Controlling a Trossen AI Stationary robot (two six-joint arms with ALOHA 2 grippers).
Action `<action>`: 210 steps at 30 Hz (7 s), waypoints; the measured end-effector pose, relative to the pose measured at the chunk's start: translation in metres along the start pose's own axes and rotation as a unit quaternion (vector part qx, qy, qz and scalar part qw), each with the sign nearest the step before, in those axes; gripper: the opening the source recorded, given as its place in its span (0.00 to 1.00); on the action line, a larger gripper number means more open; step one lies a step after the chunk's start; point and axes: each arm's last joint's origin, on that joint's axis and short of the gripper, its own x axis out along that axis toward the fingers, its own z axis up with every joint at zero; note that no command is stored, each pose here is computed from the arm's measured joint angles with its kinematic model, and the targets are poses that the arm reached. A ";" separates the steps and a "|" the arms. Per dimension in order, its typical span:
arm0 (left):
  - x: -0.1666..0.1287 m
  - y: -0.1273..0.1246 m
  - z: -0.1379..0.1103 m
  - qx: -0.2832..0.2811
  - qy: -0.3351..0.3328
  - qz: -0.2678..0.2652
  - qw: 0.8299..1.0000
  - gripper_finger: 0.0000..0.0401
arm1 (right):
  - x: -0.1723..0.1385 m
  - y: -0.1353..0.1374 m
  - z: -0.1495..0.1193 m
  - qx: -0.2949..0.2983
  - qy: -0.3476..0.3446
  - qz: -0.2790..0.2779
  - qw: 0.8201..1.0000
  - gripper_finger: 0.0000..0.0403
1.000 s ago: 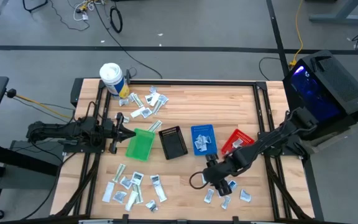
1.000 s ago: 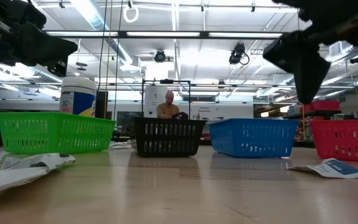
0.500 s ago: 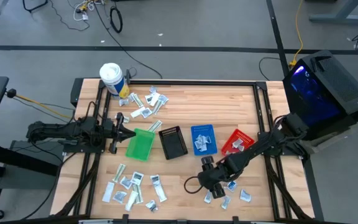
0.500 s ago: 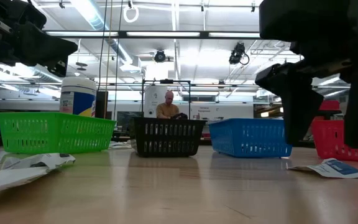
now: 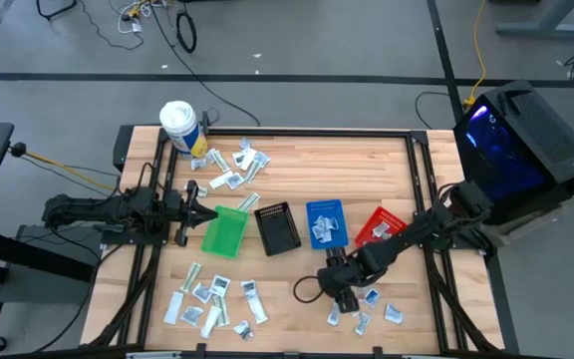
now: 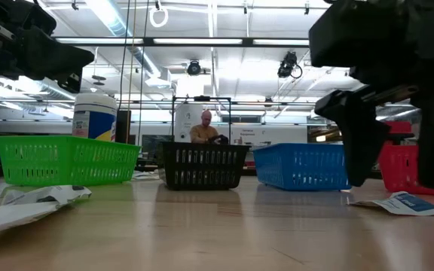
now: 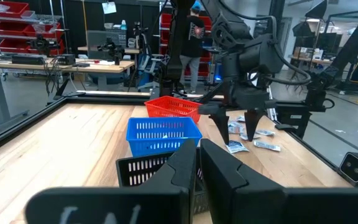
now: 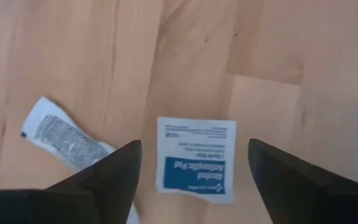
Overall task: Pick & Place First Aid Supplies
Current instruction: Put the alcohol pad into the blue basket, then put the ointment pack into the red basket
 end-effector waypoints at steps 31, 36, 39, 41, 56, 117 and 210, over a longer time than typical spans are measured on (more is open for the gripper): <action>0.000 0.000 0.000 0.000 -0.001 0.000 1.000 0.08 | 0.016 -0.002 -0.003 -0.001 0.020 -0.009 1.000 0.79; 0.000 0.000 0.000 0.000 -0.001 0.000 1.000 0.08 | 0.016 -0.003 -0.003 0.003 0.021 -0.010 1.000 0.71; 0.000 0.000 0.000 0.000 -0.002 0.000 1.000 0.08 | 0.016 -0.003 -0.003 0.006 0.021 -0.012 1.000 0.66; 0.000 0.000 0.000 0.000 -0.002 0.000 1.000 0.08 | 0.016 -0.003 -0.003 0.008 0.021 -0.013 1.000 0.63; 0.000 0.000 0.000 0.000 -0.002 0.000 1.000 0.08 | 0.016 -0.003 -0.003 0.009 0.022 -0.015 1.000 0.51; 0.000 0.000 0.001 0.000 -0.003 0.000 1.000 0.08 | -0.076 -0.073 0.017 0.016 -0.102 -0.059 0.993 0.44; 0.000 0.000 0.000 0.000 -0.003 0.000 1.000 0.08 | -0.102 -0.044 -0.008 -0.099 -0.094 0.015 0.991 0.66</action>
